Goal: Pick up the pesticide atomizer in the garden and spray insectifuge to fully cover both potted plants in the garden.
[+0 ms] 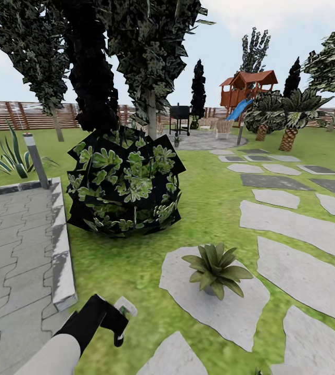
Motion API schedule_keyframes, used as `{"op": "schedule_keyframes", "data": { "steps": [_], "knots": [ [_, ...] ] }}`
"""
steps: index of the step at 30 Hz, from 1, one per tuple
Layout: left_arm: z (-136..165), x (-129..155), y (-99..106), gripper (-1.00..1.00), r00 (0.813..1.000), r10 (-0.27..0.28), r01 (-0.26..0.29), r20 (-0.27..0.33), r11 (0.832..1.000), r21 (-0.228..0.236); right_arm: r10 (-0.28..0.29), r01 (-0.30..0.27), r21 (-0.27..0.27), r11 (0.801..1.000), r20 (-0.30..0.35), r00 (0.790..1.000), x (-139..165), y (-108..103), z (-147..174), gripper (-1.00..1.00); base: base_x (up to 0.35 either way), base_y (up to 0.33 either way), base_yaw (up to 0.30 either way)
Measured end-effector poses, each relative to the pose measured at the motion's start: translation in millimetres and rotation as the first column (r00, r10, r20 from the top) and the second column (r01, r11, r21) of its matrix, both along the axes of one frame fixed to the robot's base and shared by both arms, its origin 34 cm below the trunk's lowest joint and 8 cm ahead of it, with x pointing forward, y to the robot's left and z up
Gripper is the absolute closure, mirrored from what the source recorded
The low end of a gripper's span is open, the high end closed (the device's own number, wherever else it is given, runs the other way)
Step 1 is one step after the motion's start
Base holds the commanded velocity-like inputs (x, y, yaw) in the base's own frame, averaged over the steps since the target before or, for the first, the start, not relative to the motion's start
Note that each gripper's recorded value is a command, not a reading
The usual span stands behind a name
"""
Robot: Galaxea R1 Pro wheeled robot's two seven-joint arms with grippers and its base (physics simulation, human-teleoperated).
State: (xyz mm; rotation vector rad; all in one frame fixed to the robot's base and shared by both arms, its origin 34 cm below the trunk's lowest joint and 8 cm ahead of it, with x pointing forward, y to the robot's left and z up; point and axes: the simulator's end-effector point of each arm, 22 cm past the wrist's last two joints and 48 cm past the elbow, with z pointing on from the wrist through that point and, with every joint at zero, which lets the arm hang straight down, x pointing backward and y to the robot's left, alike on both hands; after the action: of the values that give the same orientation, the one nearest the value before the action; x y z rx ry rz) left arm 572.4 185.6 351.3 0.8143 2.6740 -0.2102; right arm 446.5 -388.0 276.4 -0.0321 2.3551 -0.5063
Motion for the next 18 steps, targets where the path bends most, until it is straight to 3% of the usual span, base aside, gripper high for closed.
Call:
{"op": "schedule_keyframes", "data": {
  "steps": [3,8,12,16,18],
  "knots": [
    [-1,-4,0,1.00,1.000,0.015,-0.014,-0.026,1.000,0.007,-0.049,0.049,0.010,0.999,0.021,0.999,-4,-5,1,-1.00,0.000,0.000,0.000],
    [-2,-10,-13,1.00,0.999,0.011,-0.011,-0.049,1.000,0.000,-0.062,0.062,0.018,0.998,0.026,0.998,-5,-3,1,-1.00,0.000,0.000,0.000],
    [7,-11,-9,1.00,0.989,0.074,-0.070,-0.129,0.997,0.031,-0.073,0.073,0.027,0.997,0.029,0.997,-5,-1,0,-1.00,0.000,0.000,-0.133],
    [17,-14,-23,1.00,0.980,0.058,-0.064,-0.188,0.998,-0.027,-0.120,0.118,0.044,0.992,0.034,0.992,-8,-5,0,-1.00,0.000,0.000,-0.276],
    [20,-13,-25,1.00,0.980,0.051,-0.059,-0.194,0.998,-0.034,-0.159,0.157,0.061,0.986,0.036,0.987,-11,-8,-1,-1.00,0.068,0.000,-0.296]
  ]
}}
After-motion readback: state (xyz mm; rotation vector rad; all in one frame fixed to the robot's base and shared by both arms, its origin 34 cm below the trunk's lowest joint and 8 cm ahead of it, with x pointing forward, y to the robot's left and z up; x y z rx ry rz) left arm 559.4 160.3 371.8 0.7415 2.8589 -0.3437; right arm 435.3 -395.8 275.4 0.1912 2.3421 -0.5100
